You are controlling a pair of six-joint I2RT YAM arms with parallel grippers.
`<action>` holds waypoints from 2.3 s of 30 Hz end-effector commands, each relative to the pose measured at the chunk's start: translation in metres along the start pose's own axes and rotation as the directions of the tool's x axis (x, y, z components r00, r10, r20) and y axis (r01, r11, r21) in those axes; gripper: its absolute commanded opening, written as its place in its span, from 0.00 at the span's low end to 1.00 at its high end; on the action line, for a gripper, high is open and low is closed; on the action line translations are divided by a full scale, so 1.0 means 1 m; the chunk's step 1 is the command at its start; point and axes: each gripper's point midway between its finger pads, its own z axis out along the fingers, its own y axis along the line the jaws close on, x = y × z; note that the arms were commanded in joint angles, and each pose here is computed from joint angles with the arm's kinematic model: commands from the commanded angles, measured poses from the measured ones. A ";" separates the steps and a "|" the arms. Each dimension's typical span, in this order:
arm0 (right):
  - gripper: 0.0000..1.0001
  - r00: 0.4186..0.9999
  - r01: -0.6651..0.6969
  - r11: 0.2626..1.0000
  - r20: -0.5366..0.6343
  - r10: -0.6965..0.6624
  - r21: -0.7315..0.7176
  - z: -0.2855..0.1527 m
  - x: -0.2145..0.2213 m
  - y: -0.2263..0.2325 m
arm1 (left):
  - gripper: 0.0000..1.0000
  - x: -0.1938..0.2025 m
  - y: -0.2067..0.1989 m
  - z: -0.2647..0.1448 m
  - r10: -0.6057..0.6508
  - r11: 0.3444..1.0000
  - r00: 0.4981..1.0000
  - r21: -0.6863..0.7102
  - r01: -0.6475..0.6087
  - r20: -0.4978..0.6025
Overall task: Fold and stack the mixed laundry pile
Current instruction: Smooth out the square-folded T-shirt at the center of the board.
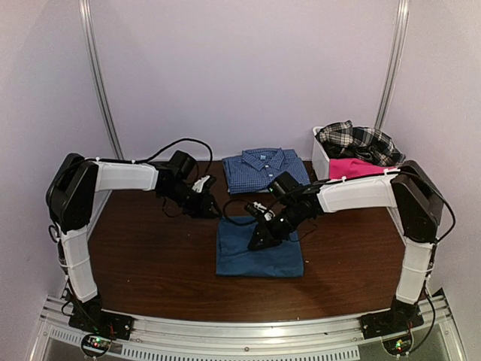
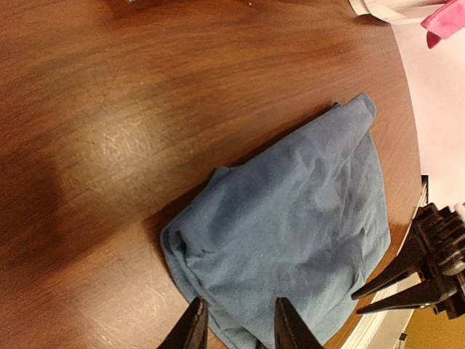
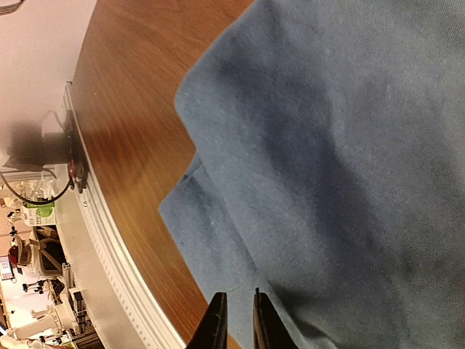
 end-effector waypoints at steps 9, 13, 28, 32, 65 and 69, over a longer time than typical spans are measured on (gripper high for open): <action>0.16 0.995 0.057 0.989 -0.086 -0.045 0.136 0.041 0.025 -0.023 | 0.33 -0.006 0.006 0.028 -0.006 1.000 1.000 -0.003 0.006 -0.010; 0.19 0.993 0.060 0.987 -0.114 -0.043 0.151 0.048 0.034 -0.028 | 0.22 -0.016 0.001 0.030 0.011 1.000 1.000 0.018 -0.012 0.010; 0.34 0.981 0.095 0.986 -0.179 -0.070 0.139 0.052 0.057 -0.027 | 0.00 -0.047 0.012 0.021 -0.014 0.999 0.998 -0.049 0.017 0.062; 0.41 0.984 0.134 0.988 -0.133 -0.122 0.079 0.028 0.032 0.008 | 0.07 -0.036 0.022 0.024 -0.030 0.997 0.999 -0.070 0.032 0.031; 0.55 0.996 0.040 0.892 0.057 -0.074 0.451 -0.105 -0.050 -0.144 | 0.38 -0.030 0.003 0.021 0.004 1.000 1.000 0.019 -0.005 0.028; 0.51 0.998 0.022 0.869 0.041 -0.048 0.494 -0.102 -0.049 -0.158 | 0.32 -0.032 0.004 0.025 -0.006 1.000 0.999 0.021 0.005 0.033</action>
